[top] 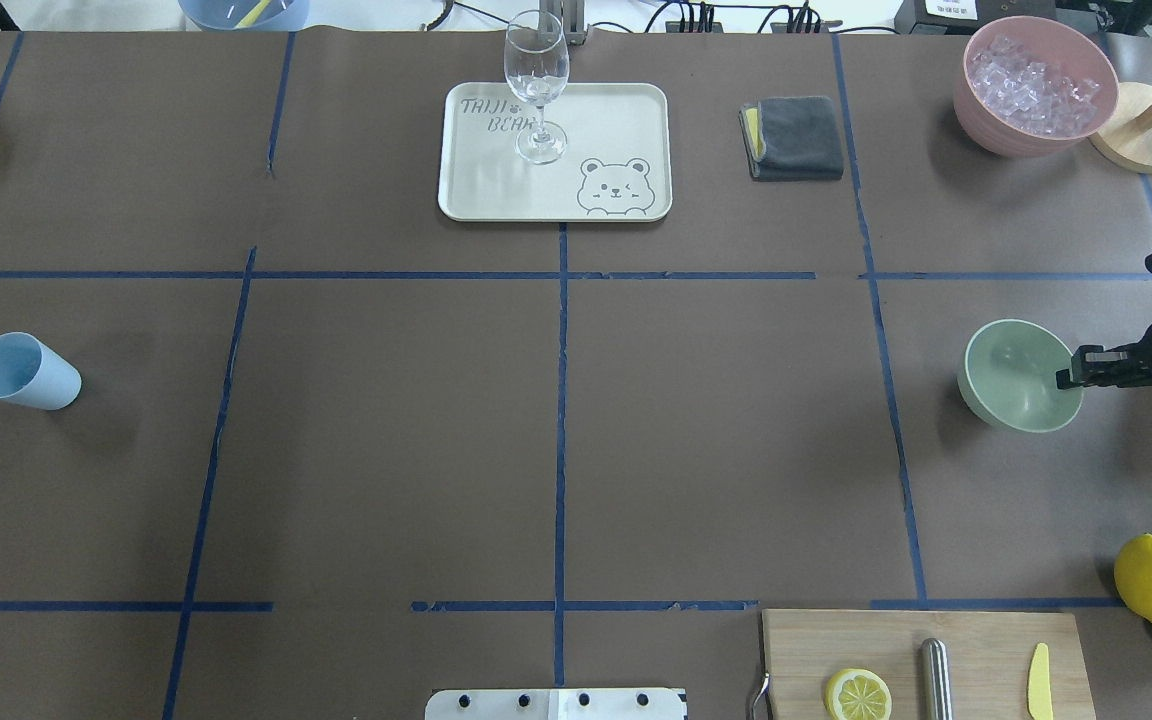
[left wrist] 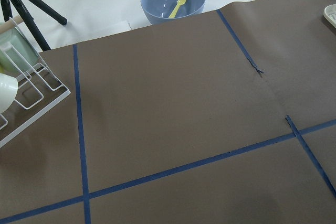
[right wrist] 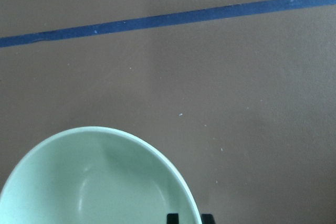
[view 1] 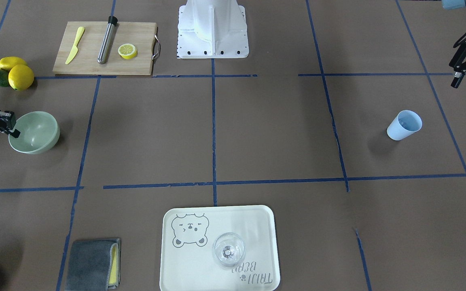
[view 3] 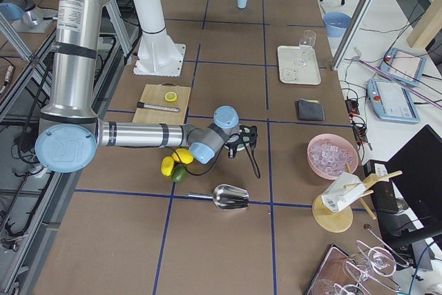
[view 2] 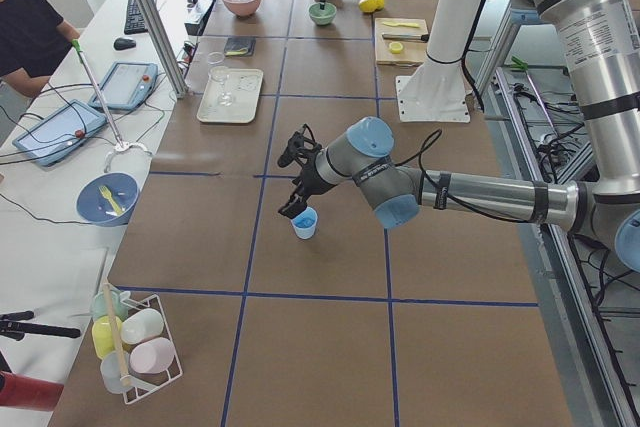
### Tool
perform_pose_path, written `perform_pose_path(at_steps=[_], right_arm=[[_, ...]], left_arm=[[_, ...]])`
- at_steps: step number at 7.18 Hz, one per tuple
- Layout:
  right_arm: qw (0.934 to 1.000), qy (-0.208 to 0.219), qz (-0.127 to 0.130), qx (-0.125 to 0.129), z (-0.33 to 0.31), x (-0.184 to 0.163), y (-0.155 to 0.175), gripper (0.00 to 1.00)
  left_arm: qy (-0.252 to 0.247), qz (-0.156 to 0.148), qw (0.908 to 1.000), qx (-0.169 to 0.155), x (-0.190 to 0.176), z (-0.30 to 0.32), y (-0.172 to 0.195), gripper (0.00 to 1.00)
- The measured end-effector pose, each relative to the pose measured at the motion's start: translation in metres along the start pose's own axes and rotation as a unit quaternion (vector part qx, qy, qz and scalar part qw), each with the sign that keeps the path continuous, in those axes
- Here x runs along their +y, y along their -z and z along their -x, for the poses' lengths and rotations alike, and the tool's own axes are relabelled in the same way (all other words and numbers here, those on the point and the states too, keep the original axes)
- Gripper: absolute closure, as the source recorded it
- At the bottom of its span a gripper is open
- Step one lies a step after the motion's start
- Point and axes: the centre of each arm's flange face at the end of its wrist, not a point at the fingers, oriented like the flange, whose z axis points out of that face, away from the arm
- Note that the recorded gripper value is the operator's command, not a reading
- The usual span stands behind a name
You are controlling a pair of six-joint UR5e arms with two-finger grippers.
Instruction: Pour ice into bowl
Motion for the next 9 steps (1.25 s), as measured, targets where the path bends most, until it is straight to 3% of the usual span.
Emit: perform_pose_path(at_steps=[2,4,6,9], right_arm=[[0.9995,0.007,0.014,-0.029,0.02,-0.001,0.014,1.0],[0.9983,-0.014,0.022,-0.053,0.074,-0.026,0.041,1.0],[0.9964,-0.053,0.032,-0.058,0.17,-0.052,0.072,1.0],[0.9906,-0.102,0.054,-0.074,0.292,-0.049,0.068,1.0]], left_arm=[[0.036,-0.003,0.9992,0.016,0.026,-0.038,-0.025,0.0],[0.049,-0.022,0.9984,0.018,0.055,-0.052,-0.035,0.0],[0.069,-0.045,0.9965,-0.012,0.099,-0.068,-0.064,0.0],[0.06,-0.085,0.9929,-0.057,0.159,-0.058,-0.097,0.0]])
